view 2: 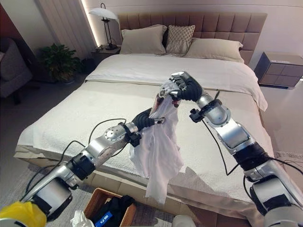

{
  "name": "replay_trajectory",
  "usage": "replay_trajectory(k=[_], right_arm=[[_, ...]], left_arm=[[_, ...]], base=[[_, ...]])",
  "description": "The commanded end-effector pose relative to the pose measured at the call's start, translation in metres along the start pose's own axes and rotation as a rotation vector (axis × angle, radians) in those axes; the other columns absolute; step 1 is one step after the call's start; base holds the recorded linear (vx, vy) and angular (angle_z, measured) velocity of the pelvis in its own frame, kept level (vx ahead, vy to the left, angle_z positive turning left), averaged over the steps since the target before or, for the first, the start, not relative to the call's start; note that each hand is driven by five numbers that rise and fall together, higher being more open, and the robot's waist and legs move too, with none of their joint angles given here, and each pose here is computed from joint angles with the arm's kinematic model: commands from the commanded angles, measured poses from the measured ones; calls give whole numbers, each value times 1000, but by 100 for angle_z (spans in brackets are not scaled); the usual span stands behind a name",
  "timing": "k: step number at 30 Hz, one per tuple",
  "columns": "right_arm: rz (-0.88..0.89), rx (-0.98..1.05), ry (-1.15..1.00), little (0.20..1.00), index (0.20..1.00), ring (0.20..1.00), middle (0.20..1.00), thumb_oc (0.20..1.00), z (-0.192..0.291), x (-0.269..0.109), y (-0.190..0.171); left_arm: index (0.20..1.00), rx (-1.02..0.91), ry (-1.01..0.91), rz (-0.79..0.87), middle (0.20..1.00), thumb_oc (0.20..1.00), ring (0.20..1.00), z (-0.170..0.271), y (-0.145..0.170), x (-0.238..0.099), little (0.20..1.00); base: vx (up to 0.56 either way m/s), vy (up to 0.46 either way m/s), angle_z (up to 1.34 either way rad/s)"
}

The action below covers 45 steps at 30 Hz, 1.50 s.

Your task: Pick up clothes into the bucket

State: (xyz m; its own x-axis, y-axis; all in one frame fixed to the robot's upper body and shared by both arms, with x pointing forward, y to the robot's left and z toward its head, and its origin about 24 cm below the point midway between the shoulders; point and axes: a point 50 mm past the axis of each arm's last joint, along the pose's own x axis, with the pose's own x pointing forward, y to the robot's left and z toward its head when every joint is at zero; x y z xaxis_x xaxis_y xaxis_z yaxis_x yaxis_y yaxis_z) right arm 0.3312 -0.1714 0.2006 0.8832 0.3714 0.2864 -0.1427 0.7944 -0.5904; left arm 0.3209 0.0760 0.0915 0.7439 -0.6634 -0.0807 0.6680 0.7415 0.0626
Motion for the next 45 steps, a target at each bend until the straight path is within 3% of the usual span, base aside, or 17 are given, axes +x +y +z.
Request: replay_trajectory(k=[1, 11, 20, 21, 27, 33, 36, 37, 38, 45], right_arm=[[-286, -36, -117, 1000, 1000, 1000, 1000, 1000, 21, -4, -57], [-340, -71, 272, 1000, 1000, 1000, 1000, 1000, -68, -65, -55], [-353, -49, 777, 1000, 1000, 1000, 1000, 1000, -158, -159, -38], [-364, -15, 889, 1000, 1000, 1000, 1000, 1000, -175, -181, -26], [-392, 126, 1132, 1000, 1000, 1000, 1000, 1000, -205, -233, 32], [-331, 212, 1373, 1000, 1000, 1000, 1000, 1000, -213, -290, 93], [-310, 223, 1382, 1000, 1000, 1000, 1000, 1000, -210, -297, 107], [-313, 242, 1349, 1000, 1000, 1000, 1000, 1000, -205, -298, 116], [-318, 255, 1339, 1000, 1000, 1000, 1000, 1000, -203, -299, 120], [-276, 374, 1275, 1000, 1000, 1000, 1000, 1000, -192, -299, 143]], left_arm=[[200, 24, -35, 155, 200, 200, 200, -6, 29, -32, 200], [200, -38, -161, 449, 200, 200, 200, -8, 57, -103, 200], [200, 15, -284, 595, 200, 200, 200, 14, 63, -170, 200], [200, 12, -304, 617, 200, 200, 200, 16, 62, -179, 200], [200, 9, -306, 705, 200, 200, 200, 11, 57, -198, 200], [200, 75, -145, 890, 200, 200, 200, -20, 59, -226, 200], [200, 186, -53, 965, 200, 200, 200, -27, 62, -239, 200], [200, 444, 84, 1056, 200, 200, 200, -27, 70, -256, 200], [200, 514, 109, 1087, 200, 200, 200, -27, 71, -260, 200], [200, 411, 214, 1316, 200, 200, 200, -70, 81, -272, 200]], base=[[0, 0, 0], [1, 0, 0], [-10, 7, 8], [-26, 8, 6], [-55, 15, 15], [-68, 15, 9], [-70, 13, 1], [-73, 22, 2], [-90, 34, 4], [-75, 41, 0]])
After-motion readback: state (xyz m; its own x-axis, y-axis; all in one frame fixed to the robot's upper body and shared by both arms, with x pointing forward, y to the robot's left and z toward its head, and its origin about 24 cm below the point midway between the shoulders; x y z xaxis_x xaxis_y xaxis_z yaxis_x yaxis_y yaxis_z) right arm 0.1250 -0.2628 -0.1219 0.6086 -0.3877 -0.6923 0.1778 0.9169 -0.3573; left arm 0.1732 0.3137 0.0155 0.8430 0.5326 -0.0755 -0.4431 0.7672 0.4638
